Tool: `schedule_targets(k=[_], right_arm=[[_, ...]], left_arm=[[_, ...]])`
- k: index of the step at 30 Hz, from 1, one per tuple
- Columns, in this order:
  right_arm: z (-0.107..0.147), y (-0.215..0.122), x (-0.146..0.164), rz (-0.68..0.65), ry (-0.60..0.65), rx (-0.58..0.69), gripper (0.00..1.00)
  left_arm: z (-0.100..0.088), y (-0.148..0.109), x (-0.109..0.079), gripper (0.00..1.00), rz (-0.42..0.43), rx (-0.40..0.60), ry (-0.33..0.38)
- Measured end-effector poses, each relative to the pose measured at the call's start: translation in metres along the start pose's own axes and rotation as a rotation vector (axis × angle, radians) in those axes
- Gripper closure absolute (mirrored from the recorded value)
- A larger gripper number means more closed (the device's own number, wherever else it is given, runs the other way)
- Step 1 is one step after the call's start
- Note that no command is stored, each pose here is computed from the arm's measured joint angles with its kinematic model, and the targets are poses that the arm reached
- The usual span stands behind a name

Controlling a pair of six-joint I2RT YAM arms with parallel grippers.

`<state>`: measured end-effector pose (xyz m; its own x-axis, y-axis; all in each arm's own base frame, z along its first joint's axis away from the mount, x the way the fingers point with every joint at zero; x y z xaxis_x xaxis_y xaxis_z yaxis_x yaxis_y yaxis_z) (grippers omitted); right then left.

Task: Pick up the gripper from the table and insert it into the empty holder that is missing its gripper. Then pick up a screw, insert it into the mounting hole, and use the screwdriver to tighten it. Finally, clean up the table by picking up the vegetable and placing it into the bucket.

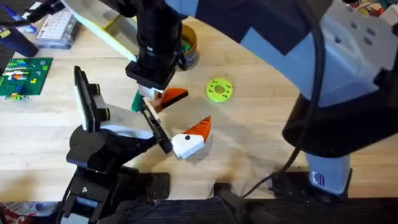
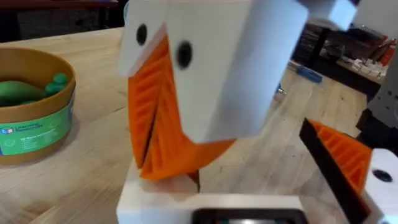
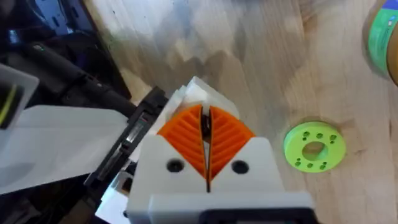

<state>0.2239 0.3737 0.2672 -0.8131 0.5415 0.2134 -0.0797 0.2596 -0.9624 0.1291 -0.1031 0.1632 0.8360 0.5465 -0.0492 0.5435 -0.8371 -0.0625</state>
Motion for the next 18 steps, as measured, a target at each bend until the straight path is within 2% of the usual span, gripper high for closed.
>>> schedule_targets(k=[18], right_arm=[[-0.0019, 0.0016, 0.0027, -0.031, 0.001, -0.004, 0.998]], left_arm=[[-0.0001, 0.0, 0.0001, 0.011, -0.001, 0.0, 0.0]])
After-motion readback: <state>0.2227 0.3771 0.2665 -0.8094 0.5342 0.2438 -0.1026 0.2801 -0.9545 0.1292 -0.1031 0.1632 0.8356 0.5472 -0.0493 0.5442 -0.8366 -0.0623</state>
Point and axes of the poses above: each hand's point on the last joint's axis, 136 mm out from that joint toward the fingers, its own y axis out along the fingers, its own x axis along the line the jaws close on, z = x × y, the point moved 7 cm from there along -y, back along the fingers, and after that the axes turned 12 degrees about y, right-handed, at the moved point
